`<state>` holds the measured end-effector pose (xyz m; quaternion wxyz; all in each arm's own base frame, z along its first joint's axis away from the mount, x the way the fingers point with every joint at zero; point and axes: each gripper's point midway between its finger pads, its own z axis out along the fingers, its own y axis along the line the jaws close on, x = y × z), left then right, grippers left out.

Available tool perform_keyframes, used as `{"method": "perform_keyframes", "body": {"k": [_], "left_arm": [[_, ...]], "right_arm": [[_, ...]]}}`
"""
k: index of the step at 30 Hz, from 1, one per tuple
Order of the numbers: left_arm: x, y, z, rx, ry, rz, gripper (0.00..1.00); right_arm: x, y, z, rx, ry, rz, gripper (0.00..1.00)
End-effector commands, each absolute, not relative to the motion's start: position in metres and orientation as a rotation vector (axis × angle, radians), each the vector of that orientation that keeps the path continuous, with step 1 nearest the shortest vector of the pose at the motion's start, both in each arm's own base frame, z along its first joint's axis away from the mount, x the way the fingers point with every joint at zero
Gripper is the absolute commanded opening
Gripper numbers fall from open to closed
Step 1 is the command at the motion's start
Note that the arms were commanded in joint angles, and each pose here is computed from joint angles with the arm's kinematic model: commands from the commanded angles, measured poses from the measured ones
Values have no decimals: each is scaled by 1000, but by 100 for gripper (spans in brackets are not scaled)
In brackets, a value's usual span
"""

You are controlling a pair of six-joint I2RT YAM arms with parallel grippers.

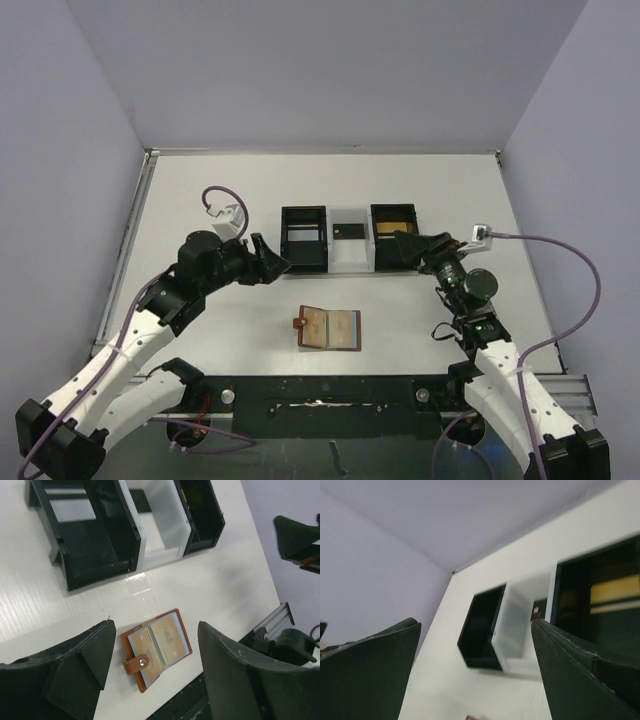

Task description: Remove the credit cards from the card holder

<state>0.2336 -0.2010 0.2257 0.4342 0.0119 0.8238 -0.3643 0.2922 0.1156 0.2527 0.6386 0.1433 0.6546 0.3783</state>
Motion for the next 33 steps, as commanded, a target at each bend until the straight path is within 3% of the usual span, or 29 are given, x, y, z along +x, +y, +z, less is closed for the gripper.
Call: {"method": "perform_keyframes", "body": {"k": [1,6,12,20,33], "left_arm": [[225,-231,227,143,2079,-1074,62],[219,-243,197,168,2192,-1081,56],[200,-267,174,272,2285,-1086,43],[164,-296,146,362,2392,-1115,35],[160,-295,91,337,2574,-935,31]], "right_arm": [[266,165,230,430,1554,1340,98],[253,208,174,387,1905,1235,99],[234,236,129,406,2125,1162,78],[206,263,96,377,2277,1151,53],[196,286,69,335,2420,1120,42]]}}
